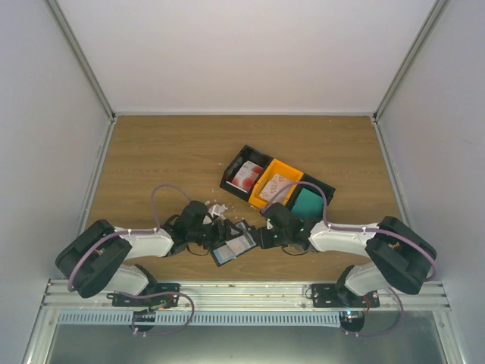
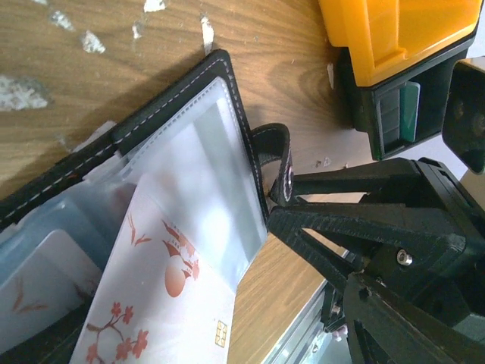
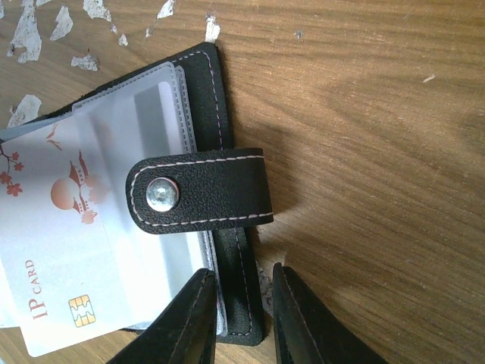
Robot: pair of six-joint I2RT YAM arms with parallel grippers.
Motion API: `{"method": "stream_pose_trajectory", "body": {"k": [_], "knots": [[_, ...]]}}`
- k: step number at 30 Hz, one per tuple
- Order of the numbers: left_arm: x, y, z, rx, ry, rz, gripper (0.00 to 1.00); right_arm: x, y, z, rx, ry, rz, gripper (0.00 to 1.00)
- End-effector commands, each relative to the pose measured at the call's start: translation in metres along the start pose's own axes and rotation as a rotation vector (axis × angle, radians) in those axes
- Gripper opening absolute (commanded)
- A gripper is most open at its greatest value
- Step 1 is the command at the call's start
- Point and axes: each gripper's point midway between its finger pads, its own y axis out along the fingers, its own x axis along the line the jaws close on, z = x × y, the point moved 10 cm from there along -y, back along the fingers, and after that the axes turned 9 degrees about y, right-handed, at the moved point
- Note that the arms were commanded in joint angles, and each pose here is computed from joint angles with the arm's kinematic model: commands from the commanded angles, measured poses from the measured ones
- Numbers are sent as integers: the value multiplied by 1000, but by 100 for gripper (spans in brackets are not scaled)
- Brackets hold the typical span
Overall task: Put the credit cards into the card holder
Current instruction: Insert the credit card into the card holder.
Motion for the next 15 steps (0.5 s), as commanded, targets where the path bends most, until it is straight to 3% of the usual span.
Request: {"method": "stream_pose_trajectory", "body": {"k": [1,15], "knots": [[11,-4,13,50,-55,-61,73,-25,9,26,127,17,124,23],[22,-14,25,51,-92,-111,67,-23,9,26,126,4,94,23]]}}
